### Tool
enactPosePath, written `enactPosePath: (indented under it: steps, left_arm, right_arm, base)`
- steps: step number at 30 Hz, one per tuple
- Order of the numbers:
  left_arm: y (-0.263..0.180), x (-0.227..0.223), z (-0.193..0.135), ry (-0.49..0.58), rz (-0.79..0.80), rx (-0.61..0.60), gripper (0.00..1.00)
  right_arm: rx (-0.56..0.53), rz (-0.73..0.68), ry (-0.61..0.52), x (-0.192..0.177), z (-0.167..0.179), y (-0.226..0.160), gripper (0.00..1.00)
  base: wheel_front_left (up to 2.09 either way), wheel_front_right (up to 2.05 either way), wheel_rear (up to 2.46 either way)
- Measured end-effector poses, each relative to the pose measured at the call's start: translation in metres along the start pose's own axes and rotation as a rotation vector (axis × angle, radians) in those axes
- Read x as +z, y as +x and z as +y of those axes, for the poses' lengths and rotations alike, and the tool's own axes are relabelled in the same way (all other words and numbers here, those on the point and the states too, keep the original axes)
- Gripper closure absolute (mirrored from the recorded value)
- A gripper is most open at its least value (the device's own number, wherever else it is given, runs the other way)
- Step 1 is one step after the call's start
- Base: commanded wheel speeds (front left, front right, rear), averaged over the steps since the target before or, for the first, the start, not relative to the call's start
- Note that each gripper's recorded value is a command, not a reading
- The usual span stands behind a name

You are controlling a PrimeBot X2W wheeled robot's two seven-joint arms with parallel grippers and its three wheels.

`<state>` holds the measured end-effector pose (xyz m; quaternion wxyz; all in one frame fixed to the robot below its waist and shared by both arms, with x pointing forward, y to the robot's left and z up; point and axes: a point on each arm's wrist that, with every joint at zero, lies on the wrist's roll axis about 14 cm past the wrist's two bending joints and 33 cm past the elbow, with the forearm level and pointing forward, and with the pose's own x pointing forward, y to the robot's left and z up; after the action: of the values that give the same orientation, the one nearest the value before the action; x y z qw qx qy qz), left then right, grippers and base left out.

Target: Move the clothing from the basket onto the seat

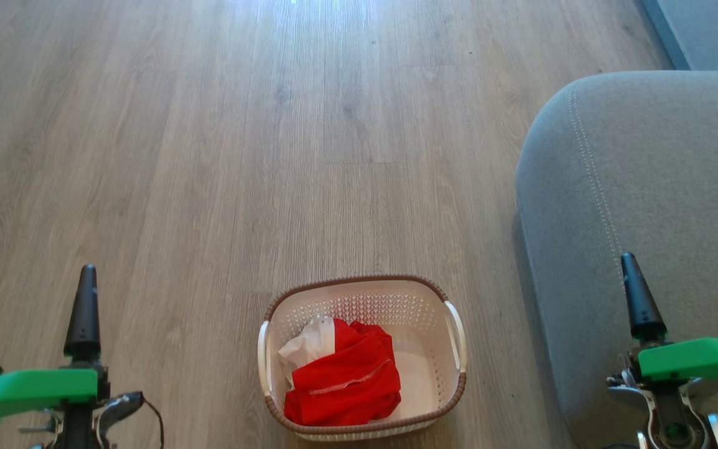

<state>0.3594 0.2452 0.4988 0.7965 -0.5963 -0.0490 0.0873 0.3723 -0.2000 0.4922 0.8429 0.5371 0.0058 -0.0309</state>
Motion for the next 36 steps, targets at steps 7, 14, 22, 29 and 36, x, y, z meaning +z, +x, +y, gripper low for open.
enactPosePath:
  steps: [7,14,22,29,36]
  left_arm:
    - [0.001,0.008,-0.017,0.093,-0.034,-0.036,0.00]
    - [0.002,0.003,-0.038,0.225,-0.037,-0.079,0.00]
    - [-0.001,-0.013,-0.063,0.426,-0.032,-0.122,0.00]
    - [-0.004,-0.030,-0.073,0.629,-0.040,-0.126,0.00]
    - [-0.008,-0.043,-0.073,0.816,-0.029,-0.112,0.00]
  right_arm:
    - [0.052,0.005,-0.115,-0.003,0.016,0.003,0.00]
    - [0.099,-0.007,-0.223,-0.004,0.031,0.005,0.00]
    - [0.152,-0.001,-0.359,-0.012,0.046,0.007,0.00]
    - [0.191,0.004,-0.470,-0.020,0.055,0.007,0.00]
    - [0.234,-0.014,-0.568,-0.022,0.067,0.008,0.00]
  base:
    - [0.00,0.00,0.00]
    - [0.00,0.00,0.00]
    - [0.00,0.00,0.00]
    - [0.00,0.00,0.00]
    - [0.00,0.00,0.00]
